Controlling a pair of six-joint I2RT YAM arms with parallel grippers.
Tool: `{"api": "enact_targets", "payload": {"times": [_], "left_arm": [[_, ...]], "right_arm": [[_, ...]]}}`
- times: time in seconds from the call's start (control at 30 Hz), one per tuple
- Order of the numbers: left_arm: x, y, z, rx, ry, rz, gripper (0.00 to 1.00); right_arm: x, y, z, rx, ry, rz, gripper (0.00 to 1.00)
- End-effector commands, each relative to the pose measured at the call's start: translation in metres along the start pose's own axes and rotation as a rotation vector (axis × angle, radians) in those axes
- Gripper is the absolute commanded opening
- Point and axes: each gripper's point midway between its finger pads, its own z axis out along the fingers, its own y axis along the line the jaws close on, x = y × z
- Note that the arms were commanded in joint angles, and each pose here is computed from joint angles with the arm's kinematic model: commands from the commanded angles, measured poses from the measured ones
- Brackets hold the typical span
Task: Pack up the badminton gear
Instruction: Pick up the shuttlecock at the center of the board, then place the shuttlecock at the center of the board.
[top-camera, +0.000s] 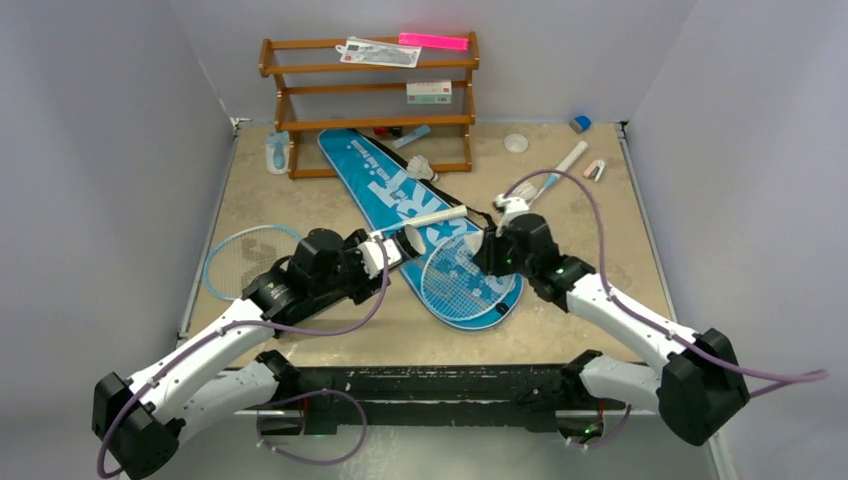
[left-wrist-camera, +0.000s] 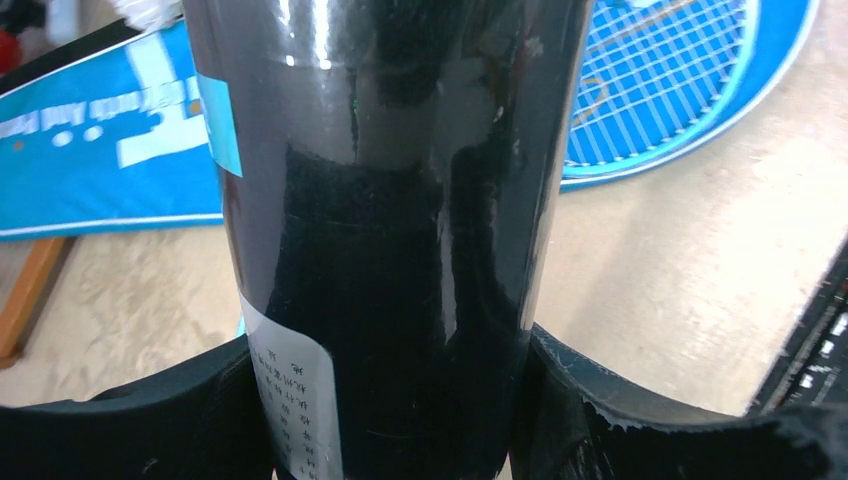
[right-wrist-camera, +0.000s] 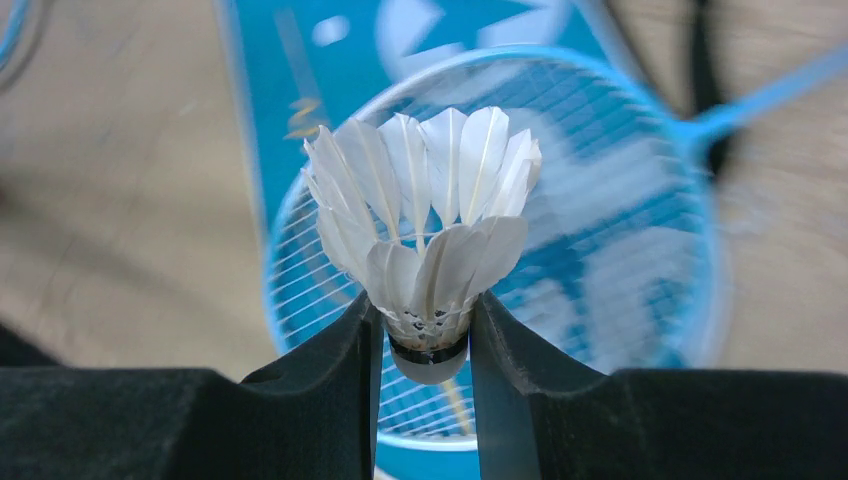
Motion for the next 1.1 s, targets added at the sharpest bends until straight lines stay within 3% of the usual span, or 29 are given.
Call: {"api": "enact_targets", "payload": {"times": [0.0, 0.1, 0.4, 0.8, 0.93, 1.07], "left_arm": [[-0.011, 0.035, -0.014, -0.189, -0.048, -0.014, 0.45], [-0.013, 0.049, -0.025, -0.273, -0.067, -0.013, 0.45], [-0.016, 0.065, -0.041, -0.381, -0.097, -0.008, 0.45], [-0.018, 0.064, -0.042, -0.372, -0.107, -0.009, 0.45], [-0.016, 0.064, -0.041, -0.370, -0.103, -0.008, 0.45], [-0.016, 0.063, -0.041, -0.365, -0.105, -0.008, 0.45]], "right_arm": [[0.014, 0.077, -0.004, -0.305, 0.022, -0.193, 0.13], [0.042, 0.108, -0.003, -0.473, 0.086, -0.254, 0.08], [0.108, 0.158, -0.006, -0.631, 0.213, -0.398, 0.05], [0.140, 0.176, 0.046, -0.421, 0.253, -0.499, 0.05], [0.138, 0.180, 0.055, -0.394, 0.228, -0.485, 0.12], [0.139, 0.177, 0.058, -0.370, 0.206, -0.484, 0.30]]}}
